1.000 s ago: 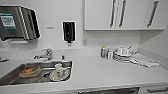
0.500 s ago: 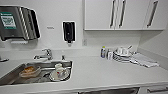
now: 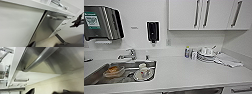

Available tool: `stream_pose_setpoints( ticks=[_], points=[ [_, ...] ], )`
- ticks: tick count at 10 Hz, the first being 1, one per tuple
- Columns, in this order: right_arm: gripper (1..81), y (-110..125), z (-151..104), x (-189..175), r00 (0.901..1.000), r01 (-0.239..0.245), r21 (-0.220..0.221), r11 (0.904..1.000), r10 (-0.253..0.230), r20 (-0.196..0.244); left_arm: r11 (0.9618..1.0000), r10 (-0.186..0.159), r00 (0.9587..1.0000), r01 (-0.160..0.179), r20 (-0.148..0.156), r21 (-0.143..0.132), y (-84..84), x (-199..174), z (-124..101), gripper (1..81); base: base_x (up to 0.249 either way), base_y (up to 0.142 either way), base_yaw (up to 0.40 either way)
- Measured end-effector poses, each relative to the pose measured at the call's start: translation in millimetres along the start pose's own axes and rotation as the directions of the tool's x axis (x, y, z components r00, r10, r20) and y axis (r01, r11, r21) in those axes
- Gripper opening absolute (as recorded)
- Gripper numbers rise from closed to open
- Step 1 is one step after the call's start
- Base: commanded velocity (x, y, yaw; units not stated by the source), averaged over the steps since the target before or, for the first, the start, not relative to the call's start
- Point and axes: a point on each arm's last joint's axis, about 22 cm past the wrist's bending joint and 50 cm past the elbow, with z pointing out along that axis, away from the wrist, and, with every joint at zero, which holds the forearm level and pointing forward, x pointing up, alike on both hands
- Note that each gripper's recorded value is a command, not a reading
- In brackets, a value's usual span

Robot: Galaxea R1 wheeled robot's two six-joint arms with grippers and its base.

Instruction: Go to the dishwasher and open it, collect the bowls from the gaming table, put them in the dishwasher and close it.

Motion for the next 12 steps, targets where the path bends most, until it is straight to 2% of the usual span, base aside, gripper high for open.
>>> stream_pose_setpoints(
  ticks=[1,2,3,5,6,9,10,11,12],
  points=[
    [81.1,-6,1,5,0.9959,-0.091,0.006,0.9959,0.091,-0.001,1.0000,0.004,1.0000,-0.004,-0.008,0.001,-0.8,4,0,81.1,0.000,0.000,0.000],
    [81.1,-5,3,7,0.9806,-0.196,0.003,0.9806,0.196,0.001,1.0000,0.004,1.0000,-0.004,-0.007,0.001,-1.0,4,0,81.1,0.000,0.000,0.000],
    [81.1,-2,3,11,0.9541,-0.299,-0.006,0.9541,0.299,-0.005,1.0000,0.004,1.0000,-0.004,-0.007,0.001,-1.0,4,0,81.1,0.000,0.000,0.000],
    [81.1,-8,2,38,0.9135,-0.405,0.006,0.9143,0.405,-0.040,1.0000,0.003,0.9999,-0.003,-0.010,0.001,-1.2,5,1,81.1,0.000,0.000,0.000],
    [81.1,-9,0,52,0.8987,-0.435,0.010,0.9005,0.435,-0.060,1.0000,0.005,0.9999,-0.005,-0.013,0.000,-1.1,7,1,81.1,0.000,0.000,0.000],
    [81.1,-9,-12,86,0.8897,-0.442,0.017,0.8969,0.441,-0.119,1.0000,0.005,0.9999,-0.005,-0.012,0.000,-1.1,6,1,81.1,0.000,0.000,0.000],
    [81.1,1,-16,96,0.8789,-0.458,0.010,0.8889,0.454,-0.145,1.0000,0.005,0.9999,-0.005,-0.013,0.000,-1.1,6,1,81.1,0.000,0.000,0.000],
    [81.1,9,-18,103,0.8608,-0.488,0.005,0.8729,0.482,-0.163,1.0000,0.005,0.9999,-0.005,-0.013,-0.001,-1.0,7,1,81.1,0.000,0.000,0.000],
    [81.1,15,-16,107,0.8485,-0.511,-0.010,0.8598,0.502,-0.168,1.0000,0.004,0.9999,-0.004,-0.013,-0.003,-0.2,6,2,81.1,0.000,0.000,0.000]
  ],
)
